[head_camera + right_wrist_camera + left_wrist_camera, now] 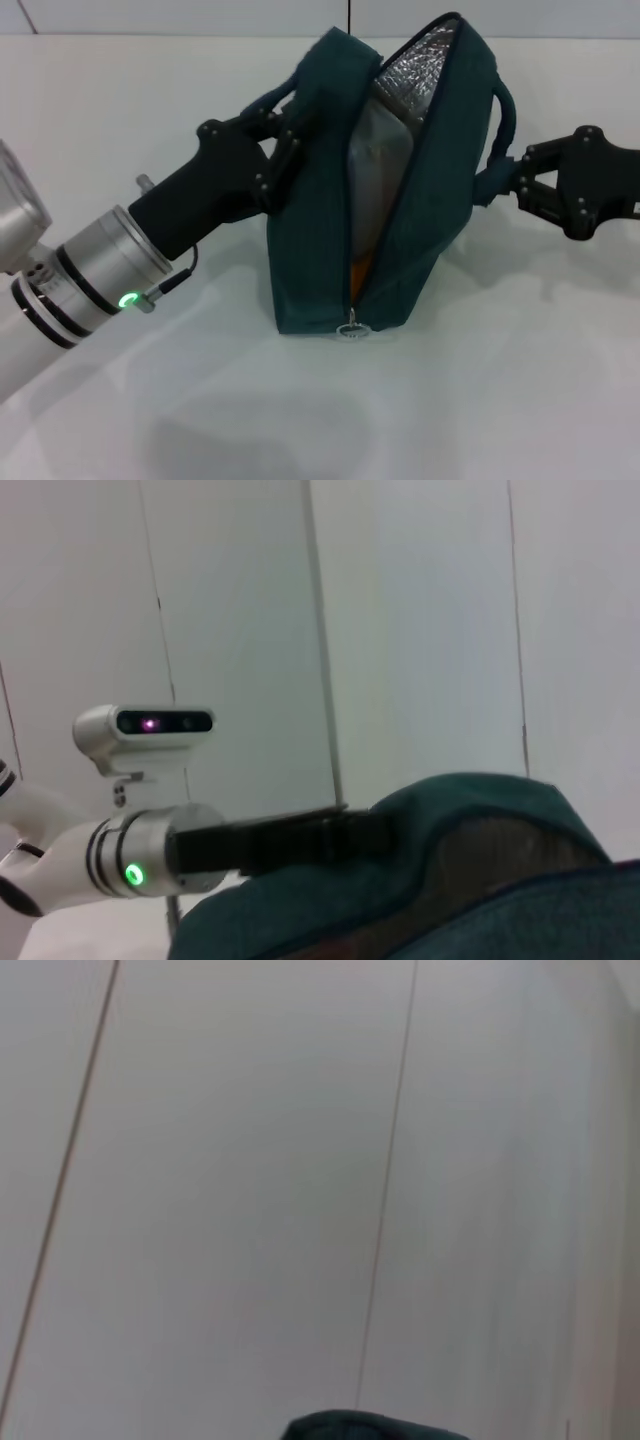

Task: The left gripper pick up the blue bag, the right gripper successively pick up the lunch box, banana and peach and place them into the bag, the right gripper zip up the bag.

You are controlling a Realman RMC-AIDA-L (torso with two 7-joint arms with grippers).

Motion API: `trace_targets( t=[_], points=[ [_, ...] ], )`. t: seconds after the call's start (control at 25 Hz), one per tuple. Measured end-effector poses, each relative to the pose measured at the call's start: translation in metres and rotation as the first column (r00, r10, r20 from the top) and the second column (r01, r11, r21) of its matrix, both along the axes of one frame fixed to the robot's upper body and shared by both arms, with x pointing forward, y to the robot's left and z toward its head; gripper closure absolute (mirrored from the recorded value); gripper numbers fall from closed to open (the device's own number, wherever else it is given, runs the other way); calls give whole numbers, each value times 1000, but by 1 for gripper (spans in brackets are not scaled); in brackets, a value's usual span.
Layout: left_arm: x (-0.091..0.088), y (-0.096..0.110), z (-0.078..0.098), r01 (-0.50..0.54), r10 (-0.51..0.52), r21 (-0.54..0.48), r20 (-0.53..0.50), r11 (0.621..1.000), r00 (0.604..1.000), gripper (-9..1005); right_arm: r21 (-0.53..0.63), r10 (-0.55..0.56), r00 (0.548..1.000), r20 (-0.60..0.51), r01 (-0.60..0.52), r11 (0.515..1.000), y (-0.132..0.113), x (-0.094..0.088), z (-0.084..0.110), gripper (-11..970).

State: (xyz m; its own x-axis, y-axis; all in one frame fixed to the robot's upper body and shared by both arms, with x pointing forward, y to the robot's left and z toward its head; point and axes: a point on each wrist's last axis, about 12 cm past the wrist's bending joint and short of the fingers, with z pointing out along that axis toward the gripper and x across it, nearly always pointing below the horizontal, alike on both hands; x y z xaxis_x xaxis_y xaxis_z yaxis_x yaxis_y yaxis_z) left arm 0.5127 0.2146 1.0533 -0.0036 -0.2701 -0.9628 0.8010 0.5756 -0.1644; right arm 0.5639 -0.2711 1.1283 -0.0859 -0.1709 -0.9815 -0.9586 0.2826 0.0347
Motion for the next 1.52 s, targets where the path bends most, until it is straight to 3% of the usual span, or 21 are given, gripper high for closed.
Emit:
trace_targets(
  t=[0.32,0.52,0.8,1.04,1.08,1.24,1.36,1.52],
  points=[
    [5,-6,-2,-14,14,-1,-34,1000,999,837,4,-8,1000,-3,8,1000,3,9,9,861],
    [14,-4,-3,-65,65,8,-59,998,996,661,-1,-11,1000,-7,11,1000,4,10,8,834],
    [16,-2,-4,-97,96,-1,-77,995,992,629,8,-61,998,-2,61,998,5,10,2,796],
    [15,-4,-5,-93,93,2,-87,996,992,636,131,-160,985,62,150,980,-8,-8,-2,763],
    [15,-4,-5,-93,93,3,-87,996,992,637,146,-160,984,72,148,978,-10,-12,-2,718],
    [15,-4,-5,-92,92,6,-88,996,992,639,133,-127,988,88,114,984,-19,-26,-4,540],
    [15,-4,-6,-92,92,12,-93,996,991,639,114,-106,989,100,94,989,-24,-34,-8,462],
    [15,-4,-7,-93,94,15,-99,996,991,640,92,-41,991,130,29,995,-22,-47,-13,469]
  ],
)
